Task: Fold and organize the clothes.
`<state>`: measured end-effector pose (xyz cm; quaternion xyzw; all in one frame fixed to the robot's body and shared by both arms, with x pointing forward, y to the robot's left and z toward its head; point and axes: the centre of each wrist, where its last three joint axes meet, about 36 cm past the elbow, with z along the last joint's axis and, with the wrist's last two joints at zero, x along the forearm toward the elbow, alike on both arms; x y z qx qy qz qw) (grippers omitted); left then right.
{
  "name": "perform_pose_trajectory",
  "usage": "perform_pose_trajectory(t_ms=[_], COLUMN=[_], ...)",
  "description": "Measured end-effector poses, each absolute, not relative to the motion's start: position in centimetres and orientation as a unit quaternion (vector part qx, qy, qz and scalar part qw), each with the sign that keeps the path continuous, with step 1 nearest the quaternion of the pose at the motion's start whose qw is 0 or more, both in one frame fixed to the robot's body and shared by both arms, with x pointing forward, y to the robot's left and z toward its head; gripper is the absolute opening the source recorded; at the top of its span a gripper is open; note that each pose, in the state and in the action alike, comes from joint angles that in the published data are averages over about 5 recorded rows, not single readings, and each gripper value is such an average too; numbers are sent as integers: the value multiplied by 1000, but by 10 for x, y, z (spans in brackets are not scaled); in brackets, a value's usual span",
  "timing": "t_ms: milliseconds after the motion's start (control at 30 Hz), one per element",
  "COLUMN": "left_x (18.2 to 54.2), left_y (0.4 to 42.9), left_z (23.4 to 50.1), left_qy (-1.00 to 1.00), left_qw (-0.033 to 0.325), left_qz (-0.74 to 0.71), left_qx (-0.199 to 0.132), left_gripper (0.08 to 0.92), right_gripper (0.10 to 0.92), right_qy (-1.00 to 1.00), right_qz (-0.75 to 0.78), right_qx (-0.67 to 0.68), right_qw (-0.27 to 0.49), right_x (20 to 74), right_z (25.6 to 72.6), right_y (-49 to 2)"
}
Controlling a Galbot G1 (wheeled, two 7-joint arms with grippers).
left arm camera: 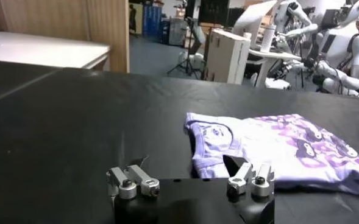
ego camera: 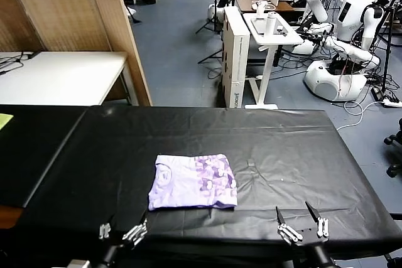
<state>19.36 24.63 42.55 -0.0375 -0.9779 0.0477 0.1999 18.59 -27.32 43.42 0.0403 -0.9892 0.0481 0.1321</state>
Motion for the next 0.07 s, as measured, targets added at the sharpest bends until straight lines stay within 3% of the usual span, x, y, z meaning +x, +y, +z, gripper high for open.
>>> perform_pose_trajectory(t_ms=[67], left_x=[193], left_y=[246], left_z=[425], left_qy=[-978], left_qw=[200], left_qz=[48], left_qx=[-38], left_gripper=[907], right_gripper=[907], right_qy=[-989], right_qz=[48], right_qx=[40], right_qw=[133], right_x=[186], right_z=[434], right_y=[-273])
